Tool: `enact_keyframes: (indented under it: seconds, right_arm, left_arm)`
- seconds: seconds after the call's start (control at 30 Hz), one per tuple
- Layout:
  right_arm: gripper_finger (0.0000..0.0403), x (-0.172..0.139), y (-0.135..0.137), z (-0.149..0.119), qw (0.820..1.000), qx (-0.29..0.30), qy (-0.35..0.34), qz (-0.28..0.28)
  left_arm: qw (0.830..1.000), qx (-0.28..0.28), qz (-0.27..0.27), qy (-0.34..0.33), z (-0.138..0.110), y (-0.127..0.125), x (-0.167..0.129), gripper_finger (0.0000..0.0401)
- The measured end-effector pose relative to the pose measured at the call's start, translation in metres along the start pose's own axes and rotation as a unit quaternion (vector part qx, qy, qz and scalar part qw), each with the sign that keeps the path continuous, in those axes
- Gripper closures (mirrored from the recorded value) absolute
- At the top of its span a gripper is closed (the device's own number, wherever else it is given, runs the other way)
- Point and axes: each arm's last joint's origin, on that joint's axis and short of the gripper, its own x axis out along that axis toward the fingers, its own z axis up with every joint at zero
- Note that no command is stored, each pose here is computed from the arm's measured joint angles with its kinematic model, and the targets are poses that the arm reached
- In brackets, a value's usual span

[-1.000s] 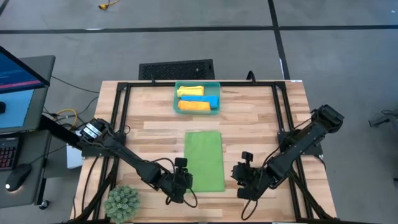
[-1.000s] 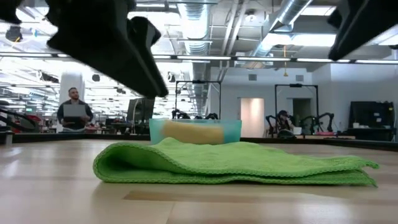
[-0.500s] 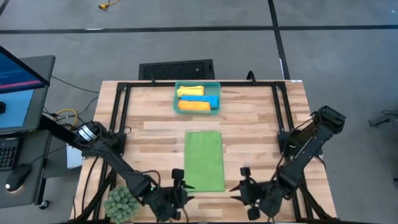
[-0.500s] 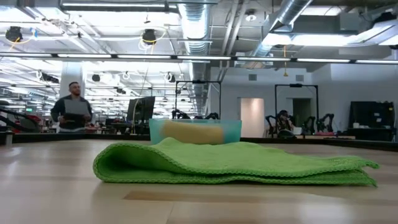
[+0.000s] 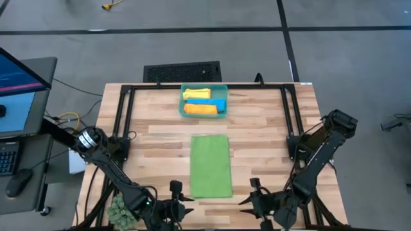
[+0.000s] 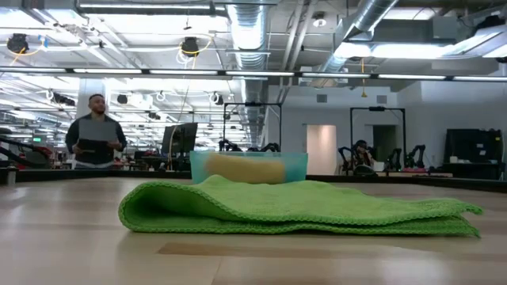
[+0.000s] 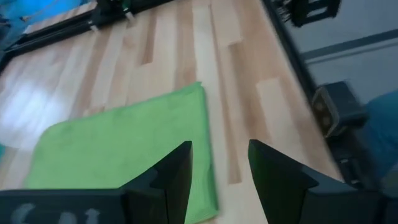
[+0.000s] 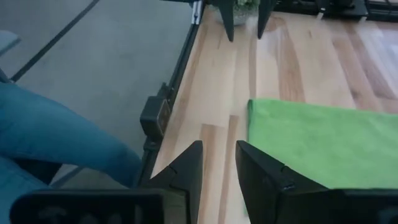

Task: Roll microfiber towels into tight, uniform cylinder then place into a basket
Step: Fold the green microfiber towel

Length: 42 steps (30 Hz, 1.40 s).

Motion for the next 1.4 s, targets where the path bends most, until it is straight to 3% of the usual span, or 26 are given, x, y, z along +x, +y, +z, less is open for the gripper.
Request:
enact_keyframes:
  seconds: [0.3, 0.6, 0.77, 0.93, 1.4]
  right_arm:
    - [0.0285, 0.036, -0.010, -0.013, 0.995, -0.081, 0.040, -0.038]
    - [0.0285, 0.052, -0.032, -0.007, 0.996, -0.047, 0.048, -0.065]
    - [0.0285, 0.058, -0.042, -0.005, 0.997, 0.003, 0.063, -0.047]
    - [0.0284, 0.062, -0.052, -0.002, 0.996, 0.015, 0.069, -0.049]
    - [0.0220, 0.061, -0.048, -0.001, 0.996, -0.047, 0.059, -0.040]
  left_arm:
    - [0.999, 0.033, 0.039, 0.020, -0.013, 0.005, 0.003, 0.0250]
    - [0.998, 0.033, 0.032, 0.033, -0.013, 0.009, 0.006, 0.0250]
    - [0.998, 0.022, 0.023, 0.047, -0.011, 0.017, 0.015, 0.0250]
    - [0.997, 0.005, -0.008, 0.072, -0.009, 0.028, 0.026, 0.0250]
    - [0.994, -0.028, -0.036, 0.103, -0.008, 0.040, 0.037, 0.0250]
